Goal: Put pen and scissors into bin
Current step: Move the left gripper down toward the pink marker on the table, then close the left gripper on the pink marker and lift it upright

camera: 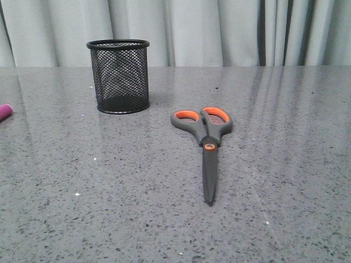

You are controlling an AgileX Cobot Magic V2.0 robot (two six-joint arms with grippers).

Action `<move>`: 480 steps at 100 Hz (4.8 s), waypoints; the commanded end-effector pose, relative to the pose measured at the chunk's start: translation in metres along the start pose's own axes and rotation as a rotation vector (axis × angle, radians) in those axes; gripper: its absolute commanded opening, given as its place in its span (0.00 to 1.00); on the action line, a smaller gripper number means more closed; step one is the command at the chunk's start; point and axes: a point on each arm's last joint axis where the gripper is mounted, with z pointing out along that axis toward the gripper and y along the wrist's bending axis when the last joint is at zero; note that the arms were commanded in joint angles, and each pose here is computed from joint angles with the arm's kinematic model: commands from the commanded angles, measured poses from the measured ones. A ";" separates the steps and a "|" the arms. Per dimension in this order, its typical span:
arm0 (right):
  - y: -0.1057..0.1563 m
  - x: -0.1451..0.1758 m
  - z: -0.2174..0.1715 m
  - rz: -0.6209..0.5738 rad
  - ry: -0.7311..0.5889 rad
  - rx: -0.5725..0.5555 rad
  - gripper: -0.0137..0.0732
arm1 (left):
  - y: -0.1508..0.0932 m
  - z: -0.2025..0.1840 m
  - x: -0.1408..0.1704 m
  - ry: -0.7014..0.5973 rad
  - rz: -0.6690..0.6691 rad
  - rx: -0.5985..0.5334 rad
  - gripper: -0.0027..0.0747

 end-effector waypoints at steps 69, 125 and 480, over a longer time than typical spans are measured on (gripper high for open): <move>0.000 0.003 0.001 -0.003 -0.026 0.002 0.08 | 0.001 0.000 0.002 -0.060 -0.030 -0.008 0.01; 0.004 -0.019 -0.003 0.142 -0.268 -0.063 0.08 | -0.002 0.000 -0.005 -0.126 -0.225 0.034 0.01; 0.028 -0.116 0.009 0.348 0.026 -0.181 0.57 | -0.039 0.182 -0.235 0.231 -0.154 0.173 0.01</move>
